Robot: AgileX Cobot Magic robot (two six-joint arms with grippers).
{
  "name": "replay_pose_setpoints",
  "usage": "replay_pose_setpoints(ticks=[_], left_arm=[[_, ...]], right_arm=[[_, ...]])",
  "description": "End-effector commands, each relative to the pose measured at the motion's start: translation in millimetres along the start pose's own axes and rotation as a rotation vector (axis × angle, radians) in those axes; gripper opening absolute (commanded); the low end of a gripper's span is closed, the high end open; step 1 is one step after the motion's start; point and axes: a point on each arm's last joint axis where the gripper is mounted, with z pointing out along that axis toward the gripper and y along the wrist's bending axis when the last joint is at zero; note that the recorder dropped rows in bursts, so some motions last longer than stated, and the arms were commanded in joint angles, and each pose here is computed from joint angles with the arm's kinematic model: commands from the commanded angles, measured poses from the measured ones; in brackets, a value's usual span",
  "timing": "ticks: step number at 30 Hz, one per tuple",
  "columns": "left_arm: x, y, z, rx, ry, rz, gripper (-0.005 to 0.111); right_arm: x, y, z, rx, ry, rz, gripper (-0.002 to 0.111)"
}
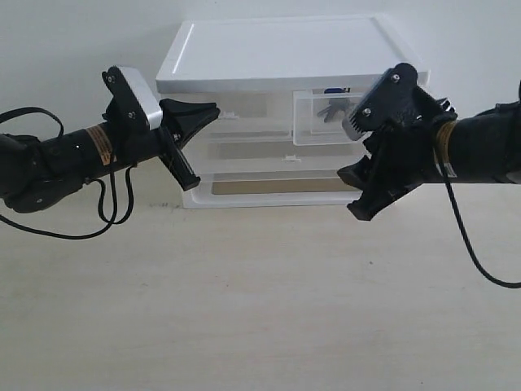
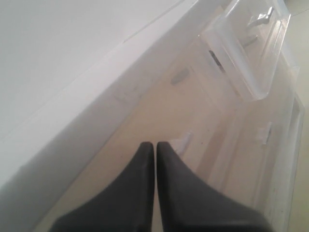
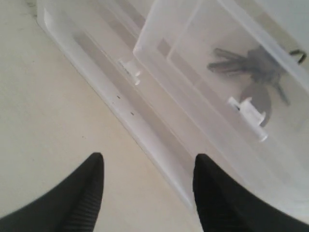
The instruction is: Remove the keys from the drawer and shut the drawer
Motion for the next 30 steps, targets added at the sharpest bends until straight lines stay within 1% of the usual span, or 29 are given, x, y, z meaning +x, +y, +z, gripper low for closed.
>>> replay_pose_setpoints(ticks=[1,3,5,11,15,20,30], left_arm=[[16,4.1,6,-0.069,0.13,-0.071,0.004],[16,4.0,6,-0.069,0.133,-0.078,0.004],[16,4.0,6,-0.069,0.133,-0.083,0.004],[16,4.0,6,-0.069,0.133,-0.083,0.004],[16,3.8,6,-0.066,0.132,-0.083,0.004],[16,3.8,6,-0.067,0.132,-0.087,0.004],[16,3.8,6,-0.067,0.13,-0.086,0.004]], right_arm=[[-19,-7,-14,0.062,-0.008,-0.146,0.049],[-22,-10,-17,0.083,0.001,-0.229,0.049],[-23,-12,-18,0.089,0.006,-0.37,0.049],[-22,-12,-16,0.085,0.021,-0.636,0.049],[-19,-11,-8,0.07,0.036,-0.693,0.048],[-21,-22,3,0.092,0.101,-0.692,0.046],[-27,-25,4,0.102,0.071,-0.71,0.046]])
